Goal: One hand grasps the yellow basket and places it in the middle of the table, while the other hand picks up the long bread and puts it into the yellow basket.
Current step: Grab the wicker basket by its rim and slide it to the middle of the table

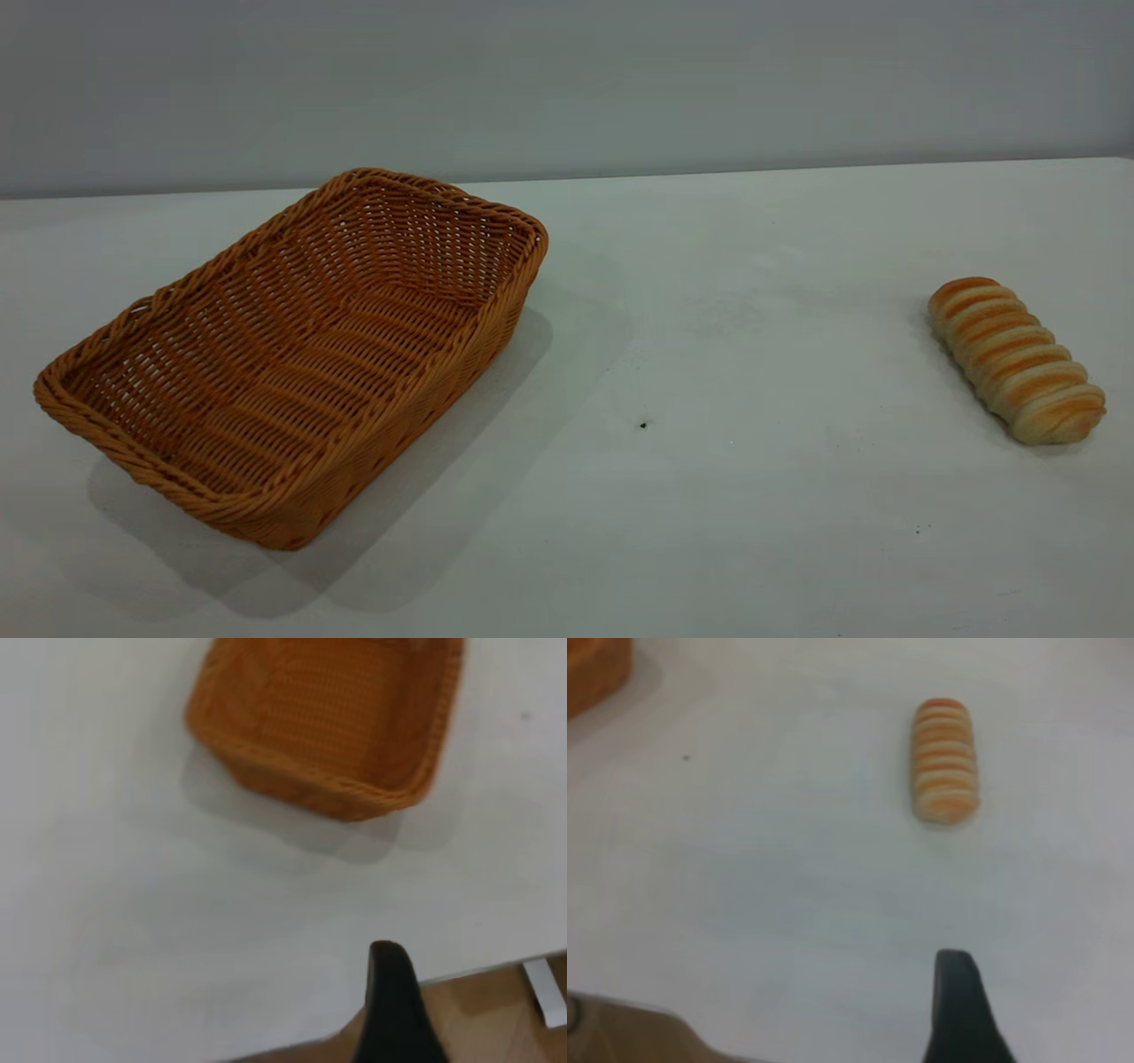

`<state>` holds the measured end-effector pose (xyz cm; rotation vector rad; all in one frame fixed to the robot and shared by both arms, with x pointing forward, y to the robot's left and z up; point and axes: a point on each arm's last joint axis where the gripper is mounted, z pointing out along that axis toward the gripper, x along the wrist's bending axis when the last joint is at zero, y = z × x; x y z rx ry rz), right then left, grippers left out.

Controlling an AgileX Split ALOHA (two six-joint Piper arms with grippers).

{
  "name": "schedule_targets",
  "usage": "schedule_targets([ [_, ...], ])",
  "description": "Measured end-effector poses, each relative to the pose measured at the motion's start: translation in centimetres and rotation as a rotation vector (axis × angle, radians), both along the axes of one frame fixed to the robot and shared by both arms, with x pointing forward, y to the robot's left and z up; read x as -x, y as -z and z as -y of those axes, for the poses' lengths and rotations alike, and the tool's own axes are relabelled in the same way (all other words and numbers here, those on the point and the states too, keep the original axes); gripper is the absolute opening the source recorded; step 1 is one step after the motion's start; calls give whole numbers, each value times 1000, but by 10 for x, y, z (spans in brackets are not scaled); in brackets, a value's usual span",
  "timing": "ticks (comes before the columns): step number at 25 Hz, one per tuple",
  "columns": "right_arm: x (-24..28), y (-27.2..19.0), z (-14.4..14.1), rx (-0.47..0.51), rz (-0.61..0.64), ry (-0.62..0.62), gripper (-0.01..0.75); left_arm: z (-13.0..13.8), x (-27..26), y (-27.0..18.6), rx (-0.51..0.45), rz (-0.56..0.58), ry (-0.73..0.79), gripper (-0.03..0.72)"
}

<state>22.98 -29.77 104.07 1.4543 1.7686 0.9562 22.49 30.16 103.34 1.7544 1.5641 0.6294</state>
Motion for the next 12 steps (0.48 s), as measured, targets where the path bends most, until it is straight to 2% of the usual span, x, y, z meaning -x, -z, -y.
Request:
schedule_targets([
  [3, -3, 0, 4, 29, -11, 44, 507, -3, -9, -1, -13, -61, -72, 514],
  [8, -27, -3, 9, 106, -109, 106, 507, -8, -33, -3, -80, -193, -180, 511],
  [12, -46, -12, 10, 120, -109, 136, 507, -10, -58, -8, -107, -185, -261, 489],
])
